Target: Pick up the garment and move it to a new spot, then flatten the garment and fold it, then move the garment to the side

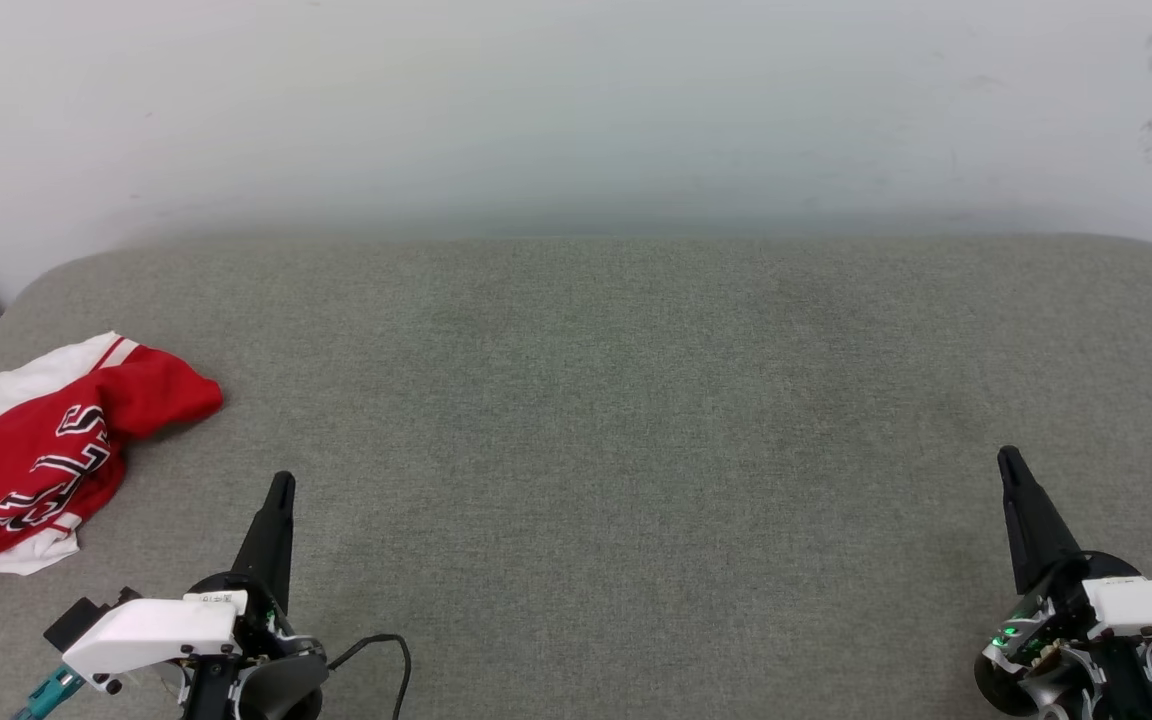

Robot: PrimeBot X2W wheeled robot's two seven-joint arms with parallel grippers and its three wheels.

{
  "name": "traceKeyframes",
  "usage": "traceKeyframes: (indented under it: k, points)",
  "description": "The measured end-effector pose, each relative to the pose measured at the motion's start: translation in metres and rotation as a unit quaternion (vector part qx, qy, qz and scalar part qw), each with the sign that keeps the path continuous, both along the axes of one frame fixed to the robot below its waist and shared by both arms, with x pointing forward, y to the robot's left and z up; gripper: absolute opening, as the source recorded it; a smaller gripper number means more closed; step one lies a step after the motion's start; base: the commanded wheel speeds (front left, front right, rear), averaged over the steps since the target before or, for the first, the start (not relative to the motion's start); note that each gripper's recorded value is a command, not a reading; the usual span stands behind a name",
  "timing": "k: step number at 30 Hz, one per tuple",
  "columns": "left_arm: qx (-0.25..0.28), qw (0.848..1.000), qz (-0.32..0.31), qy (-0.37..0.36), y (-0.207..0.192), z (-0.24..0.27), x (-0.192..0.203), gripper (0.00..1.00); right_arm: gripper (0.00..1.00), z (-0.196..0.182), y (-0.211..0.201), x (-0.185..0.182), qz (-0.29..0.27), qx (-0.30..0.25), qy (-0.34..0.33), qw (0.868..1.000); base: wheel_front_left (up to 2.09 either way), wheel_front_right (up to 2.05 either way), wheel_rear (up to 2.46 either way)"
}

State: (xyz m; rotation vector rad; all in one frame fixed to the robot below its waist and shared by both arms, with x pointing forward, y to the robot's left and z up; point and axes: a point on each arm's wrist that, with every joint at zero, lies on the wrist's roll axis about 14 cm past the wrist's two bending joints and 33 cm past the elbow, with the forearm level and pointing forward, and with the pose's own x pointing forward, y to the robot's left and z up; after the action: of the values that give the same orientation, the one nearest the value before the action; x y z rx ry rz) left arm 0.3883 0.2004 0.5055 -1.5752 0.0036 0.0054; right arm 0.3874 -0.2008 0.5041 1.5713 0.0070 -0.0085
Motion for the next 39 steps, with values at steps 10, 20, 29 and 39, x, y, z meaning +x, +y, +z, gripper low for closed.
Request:
traceKeyframes:
  k: [10, 20, 29, 39]
  points:
    - [0.000, 1.000, 0.000, 0.000, 0.000, 0.000, 0.000, 0.00, 0.00, 0.000, 0.000, 0.000, 0.000, 0.000, 0.000, 1.000, 0.00, 0.00, 0.00]
    - [-0.001, 1.000, -0.004, 0.031, -0.008, -0.021, -0.009, 1.00, 1.00, -0.020, -0.002, -0.011, -0.008, -0.005, 0.029, 1.000, 0.00, 0.00, 0.00]
    - [0.019, 1.000, -0.007, 0.017, -0.017, -0.012, -0.007, 1.00, 1.00, -0.011, -0.002, -0.011, -0.019, -0.017, 0.016, 1.000, 0.00, 0.00, 0.00]
    - [0.106, 0.994, -0.007, 0.005, -0.021, -0.004, -0.005, 1.00, 1.00, -0.007, -0.009, -0.014, -0.036, -0.069, 0.011, 0.997, 0.00, 0.00, 0.00]
